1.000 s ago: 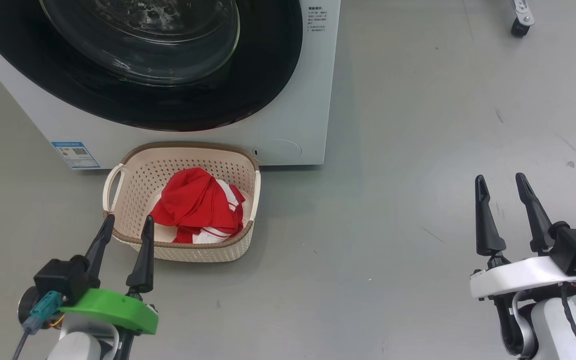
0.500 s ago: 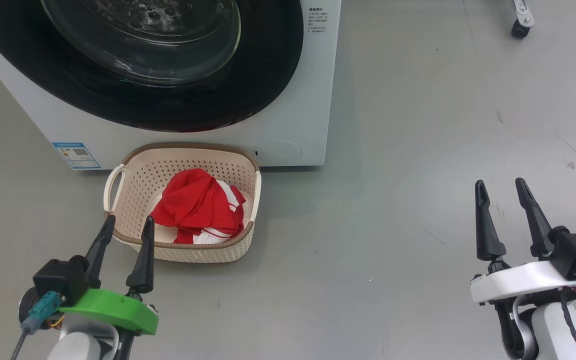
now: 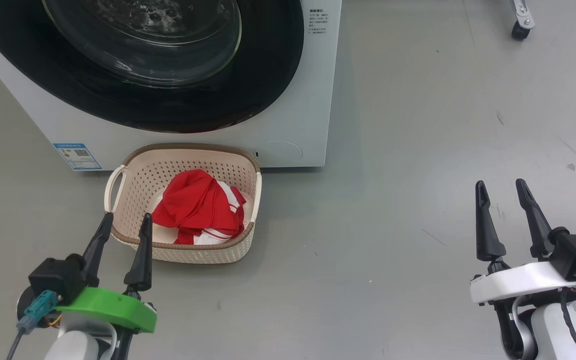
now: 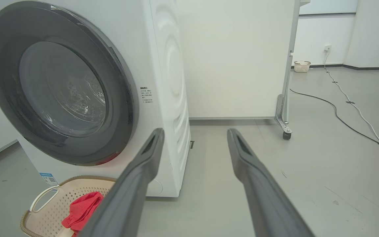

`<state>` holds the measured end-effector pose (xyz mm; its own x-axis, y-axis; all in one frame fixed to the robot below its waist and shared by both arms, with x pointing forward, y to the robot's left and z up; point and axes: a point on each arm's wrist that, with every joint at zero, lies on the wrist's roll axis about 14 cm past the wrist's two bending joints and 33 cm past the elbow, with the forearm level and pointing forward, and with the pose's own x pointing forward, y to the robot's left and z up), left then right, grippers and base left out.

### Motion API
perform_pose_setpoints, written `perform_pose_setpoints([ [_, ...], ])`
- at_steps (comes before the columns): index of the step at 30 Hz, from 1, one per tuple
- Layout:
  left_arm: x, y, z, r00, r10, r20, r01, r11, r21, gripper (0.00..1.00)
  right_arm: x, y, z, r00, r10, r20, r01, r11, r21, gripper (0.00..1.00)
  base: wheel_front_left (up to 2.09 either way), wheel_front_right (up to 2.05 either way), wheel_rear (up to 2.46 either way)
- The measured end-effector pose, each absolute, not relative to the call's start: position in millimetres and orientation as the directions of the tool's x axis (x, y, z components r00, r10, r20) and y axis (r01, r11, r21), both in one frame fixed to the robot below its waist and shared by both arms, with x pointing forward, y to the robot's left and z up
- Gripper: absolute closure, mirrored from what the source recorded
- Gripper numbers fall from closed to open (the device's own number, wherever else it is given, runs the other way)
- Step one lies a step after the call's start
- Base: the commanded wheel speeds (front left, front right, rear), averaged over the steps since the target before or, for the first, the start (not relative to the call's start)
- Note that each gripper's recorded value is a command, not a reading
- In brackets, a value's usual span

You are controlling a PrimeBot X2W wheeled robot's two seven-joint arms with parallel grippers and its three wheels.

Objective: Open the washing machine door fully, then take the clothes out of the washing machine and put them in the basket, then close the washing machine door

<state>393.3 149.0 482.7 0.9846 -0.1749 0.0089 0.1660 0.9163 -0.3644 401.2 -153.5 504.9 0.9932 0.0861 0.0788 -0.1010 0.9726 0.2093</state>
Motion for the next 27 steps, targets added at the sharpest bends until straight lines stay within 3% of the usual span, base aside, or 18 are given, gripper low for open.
perform_pose_setpoints([
  [27, 391.4, 149.0, 488.3, 0.985, -0.170, 0.025, 0.166, 0.907, -0.388, 0.00, 398.9, -152.4, 509.3, 0.991, 0.095, 0.093, -0.112, 0.972, 0.206, 0.00, 0.00, 0.00, 0.00],
])
